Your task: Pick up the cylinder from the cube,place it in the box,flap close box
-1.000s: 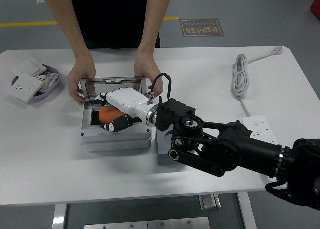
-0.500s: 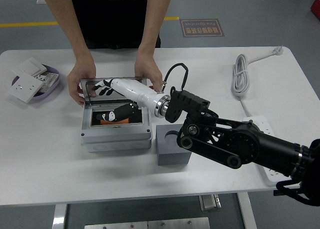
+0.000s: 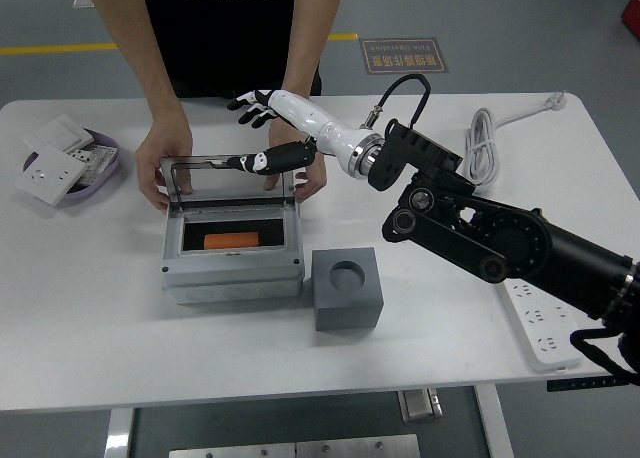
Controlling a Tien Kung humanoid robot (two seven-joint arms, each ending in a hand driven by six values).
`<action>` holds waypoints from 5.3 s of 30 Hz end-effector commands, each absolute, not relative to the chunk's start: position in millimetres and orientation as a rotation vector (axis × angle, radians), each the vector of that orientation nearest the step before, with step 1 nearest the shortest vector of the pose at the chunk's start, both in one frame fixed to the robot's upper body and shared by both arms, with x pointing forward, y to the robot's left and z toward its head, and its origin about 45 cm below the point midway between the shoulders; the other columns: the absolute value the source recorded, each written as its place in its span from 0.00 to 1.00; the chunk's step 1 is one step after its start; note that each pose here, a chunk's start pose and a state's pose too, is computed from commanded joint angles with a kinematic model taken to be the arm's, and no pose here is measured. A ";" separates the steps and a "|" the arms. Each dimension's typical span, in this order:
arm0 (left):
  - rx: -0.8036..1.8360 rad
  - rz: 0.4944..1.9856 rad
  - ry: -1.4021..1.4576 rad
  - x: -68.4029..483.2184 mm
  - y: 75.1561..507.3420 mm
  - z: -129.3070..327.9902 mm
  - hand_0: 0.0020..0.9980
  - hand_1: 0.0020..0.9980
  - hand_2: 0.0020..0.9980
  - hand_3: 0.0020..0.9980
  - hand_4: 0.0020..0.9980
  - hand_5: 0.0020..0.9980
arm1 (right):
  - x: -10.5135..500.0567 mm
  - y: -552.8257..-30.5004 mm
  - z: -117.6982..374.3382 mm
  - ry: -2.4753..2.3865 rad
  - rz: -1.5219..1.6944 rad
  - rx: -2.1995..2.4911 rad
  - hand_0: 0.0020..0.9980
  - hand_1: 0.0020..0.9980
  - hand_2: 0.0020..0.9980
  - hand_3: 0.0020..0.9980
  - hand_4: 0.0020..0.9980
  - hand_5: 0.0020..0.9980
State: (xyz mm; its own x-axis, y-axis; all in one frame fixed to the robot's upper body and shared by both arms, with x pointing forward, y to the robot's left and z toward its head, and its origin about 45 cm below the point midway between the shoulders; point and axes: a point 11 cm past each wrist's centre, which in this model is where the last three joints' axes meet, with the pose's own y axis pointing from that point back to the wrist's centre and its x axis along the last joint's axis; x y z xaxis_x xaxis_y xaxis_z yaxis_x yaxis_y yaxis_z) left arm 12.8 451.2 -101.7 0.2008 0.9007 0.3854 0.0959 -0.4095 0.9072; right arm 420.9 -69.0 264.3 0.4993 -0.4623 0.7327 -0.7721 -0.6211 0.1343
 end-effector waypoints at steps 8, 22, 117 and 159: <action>1.687 1.294 0.942 15.7 450.8 -101.7 0.61 0.60 0.58 0.57 0.59 0.17 | 412.8 -51.8 252.3 -0.961 0.930 2.315 0.81 0.72 0.74 0.82 0.83 0.36; 1.690 1.286 0.941 14.5 449.4 -102.4 0.61 0.60 0.58 0.57 0.59 0.18 | 405.4 -54.3 240.6 -0.939 0.925 2.317 0.81 0.72 0.74 0.82 0.83 0.37; 1.693 1.298 0.970 1.6 446.0 -104.4 0.61 0.59 0.57 0.56 0.58 0.16 | 372.1 -129.1 245.3 -1.026 0.775 2.373 0.77 0.71 0.76 0.77 0.56 0.42; 1.685 1.314 0.987 -3.4 448.6 -103.7 0.60 0.59 0.57 0.57 0.58 0.16 | 348.7 -375.2 229.1 -2.366 0.281 2.030 0.75 0.69 0.73 0.71 0.68 0.41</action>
